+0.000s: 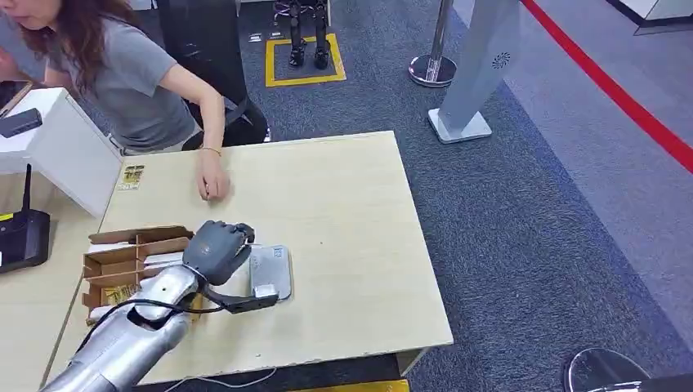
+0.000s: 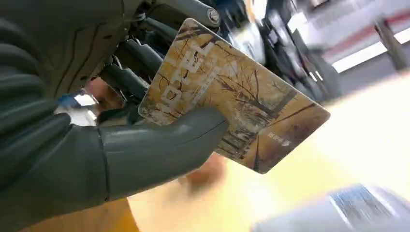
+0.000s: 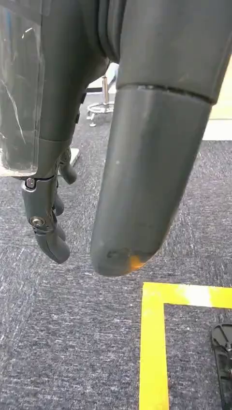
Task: Pass the card to the sensor for recognition and then transmit it.
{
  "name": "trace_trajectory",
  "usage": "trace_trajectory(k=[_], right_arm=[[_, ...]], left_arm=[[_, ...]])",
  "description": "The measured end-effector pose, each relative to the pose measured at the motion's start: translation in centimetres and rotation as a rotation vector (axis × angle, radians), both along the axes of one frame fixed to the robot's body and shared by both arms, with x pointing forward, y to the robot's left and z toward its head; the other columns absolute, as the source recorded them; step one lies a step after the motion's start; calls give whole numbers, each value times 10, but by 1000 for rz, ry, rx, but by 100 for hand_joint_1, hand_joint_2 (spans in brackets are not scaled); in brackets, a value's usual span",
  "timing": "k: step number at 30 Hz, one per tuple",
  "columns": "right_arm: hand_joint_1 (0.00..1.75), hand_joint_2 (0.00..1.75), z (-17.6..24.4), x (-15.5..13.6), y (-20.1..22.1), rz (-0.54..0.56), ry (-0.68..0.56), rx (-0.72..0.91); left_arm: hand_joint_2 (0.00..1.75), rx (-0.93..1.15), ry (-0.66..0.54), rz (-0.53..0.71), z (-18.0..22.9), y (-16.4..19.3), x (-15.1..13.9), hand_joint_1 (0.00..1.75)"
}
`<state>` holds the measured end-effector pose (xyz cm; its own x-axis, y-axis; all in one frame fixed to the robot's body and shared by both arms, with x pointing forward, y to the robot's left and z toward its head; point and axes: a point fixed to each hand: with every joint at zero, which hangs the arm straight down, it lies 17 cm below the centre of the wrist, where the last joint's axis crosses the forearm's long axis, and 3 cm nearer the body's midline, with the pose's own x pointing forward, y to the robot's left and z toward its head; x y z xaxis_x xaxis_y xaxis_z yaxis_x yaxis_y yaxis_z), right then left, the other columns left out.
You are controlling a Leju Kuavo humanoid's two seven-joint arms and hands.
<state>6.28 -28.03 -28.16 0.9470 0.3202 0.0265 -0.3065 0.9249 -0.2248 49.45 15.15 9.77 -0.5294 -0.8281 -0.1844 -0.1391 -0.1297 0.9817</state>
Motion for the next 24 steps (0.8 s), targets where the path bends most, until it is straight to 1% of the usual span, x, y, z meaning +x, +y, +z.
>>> trace_trajectory(k=[1, 4, 7, 10, 17, 24], right_arm=[[0, 0, 0, 0, 0, 0, 0, 0], [0, 0, 0, 1, 0, -1, -1, 0], [0, 0, 0, -1, 0, -1, 1, 0], [0, 0, 0, 0, 1, -1, 0, 1], [0, 0, 0, -1, 1, -4, 1, 1], [0, 0, 0, 0, 1, -10, 1, 3]], left_arm=[[175, 10, -82, 5, 14, -2, 0, 175], [175, 20, -215, 18, 41, -3, -2, 175], [175, 18, -351, 47, 69, 6, -1, 175], [175, 14, -419, 74, 83, 17, -1, 175], [175, -11, -463, 209, 101, 60, 11, 175], [175, 26, -466, 345, 110, 128, 31, 175]])
